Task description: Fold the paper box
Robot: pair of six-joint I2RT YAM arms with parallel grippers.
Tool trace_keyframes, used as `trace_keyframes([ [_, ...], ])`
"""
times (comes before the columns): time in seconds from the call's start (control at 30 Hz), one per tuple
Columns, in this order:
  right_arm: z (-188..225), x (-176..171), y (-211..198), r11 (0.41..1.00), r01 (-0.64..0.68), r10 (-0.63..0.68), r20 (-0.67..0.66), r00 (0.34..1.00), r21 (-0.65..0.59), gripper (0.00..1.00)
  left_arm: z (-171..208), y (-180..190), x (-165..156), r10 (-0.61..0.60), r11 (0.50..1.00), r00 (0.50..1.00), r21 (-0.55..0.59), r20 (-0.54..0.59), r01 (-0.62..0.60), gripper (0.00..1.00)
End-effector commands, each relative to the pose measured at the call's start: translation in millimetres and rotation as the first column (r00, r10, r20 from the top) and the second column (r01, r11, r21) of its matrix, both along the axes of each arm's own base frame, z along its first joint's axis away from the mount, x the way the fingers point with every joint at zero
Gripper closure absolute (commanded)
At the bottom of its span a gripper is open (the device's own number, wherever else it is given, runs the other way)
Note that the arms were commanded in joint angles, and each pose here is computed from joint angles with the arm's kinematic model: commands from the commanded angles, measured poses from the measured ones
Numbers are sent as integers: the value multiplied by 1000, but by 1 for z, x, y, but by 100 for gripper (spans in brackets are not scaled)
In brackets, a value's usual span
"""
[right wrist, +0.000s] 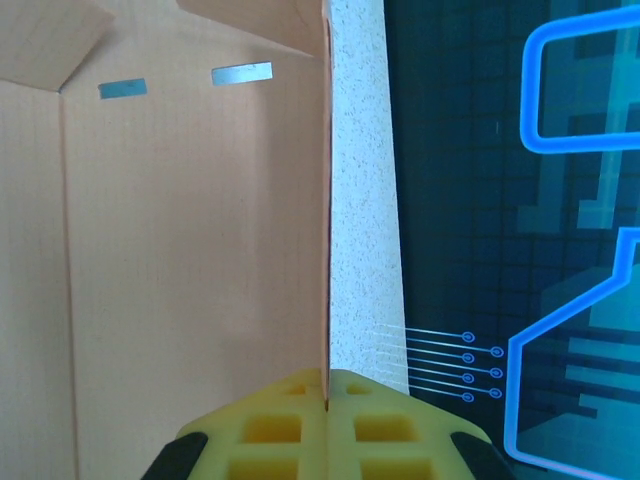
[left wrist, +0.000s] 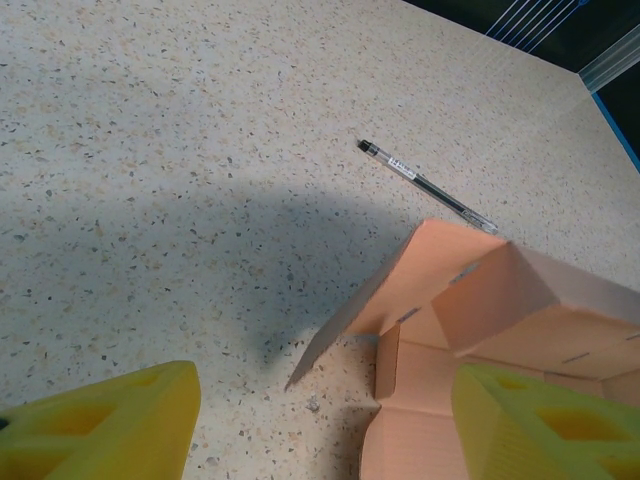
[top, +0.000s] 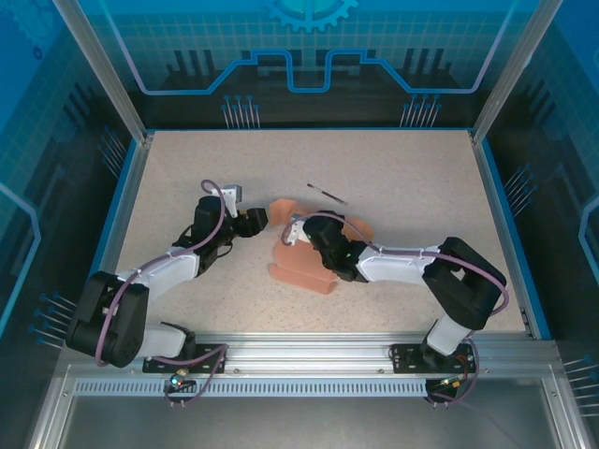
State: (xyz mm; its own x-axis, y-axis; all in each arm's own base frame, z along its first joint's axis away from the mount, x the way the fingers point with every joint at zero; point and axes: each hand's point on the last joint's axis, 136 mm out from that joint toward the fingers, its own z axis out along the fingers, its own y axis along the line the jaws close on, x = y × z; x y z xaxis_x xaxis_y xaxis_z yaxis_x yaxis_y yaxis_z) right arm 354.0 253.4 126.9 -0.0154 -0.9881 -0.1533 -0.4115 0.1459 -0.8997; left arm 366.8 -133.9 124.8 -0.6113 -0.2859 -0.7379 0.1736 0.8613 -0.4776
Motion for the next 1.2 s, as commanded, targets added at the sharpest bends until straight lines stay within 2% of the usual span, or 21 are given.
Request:
trace_keyframes([
  [0.0, 10, -6, 7, 1000, -4, 3, 58, 998, 16, 100, 10, -1, 5, -3, 1000, 1000, -21, 28, 4, 31],
  [0.33, -4, -23, 10, 1000, -12, 12, 50, 999, -3, 100, 6, 2, 6, 7, 1000, 1000, -7, 21, -7, 31],
  [0.7, 27, 7, -4, 997, 53, -57, 85, 995, 51, 100, 6, -7, -7, -28, 997, 1000, -77, -8, 28, 35],
  [0.8, 31, 16, -11, 994, 82, -88, 77, 993, 77, 100, -2, -12, -18, -47, 994, 998, -97, -28, 44, 38],
  [0.93, 28, 20, -16, 992, 97, -103, 64, 993, 79, 100, -21, -27, -31, -94, 995, 994, -45, -62, 91, 39],
  [1.1, 23, 22, -19, 992, 104, -108, 51, 993, 76, 100, -46, -45, -31, -127, 992, 987, 1, -99, 128, 41],
  [1.17, 34, 26, -15, 989, 106, -113, 62, 992, 102, 100, -56, -54, -29, -150, 988, 982, 18, -114, 153, 43],
])
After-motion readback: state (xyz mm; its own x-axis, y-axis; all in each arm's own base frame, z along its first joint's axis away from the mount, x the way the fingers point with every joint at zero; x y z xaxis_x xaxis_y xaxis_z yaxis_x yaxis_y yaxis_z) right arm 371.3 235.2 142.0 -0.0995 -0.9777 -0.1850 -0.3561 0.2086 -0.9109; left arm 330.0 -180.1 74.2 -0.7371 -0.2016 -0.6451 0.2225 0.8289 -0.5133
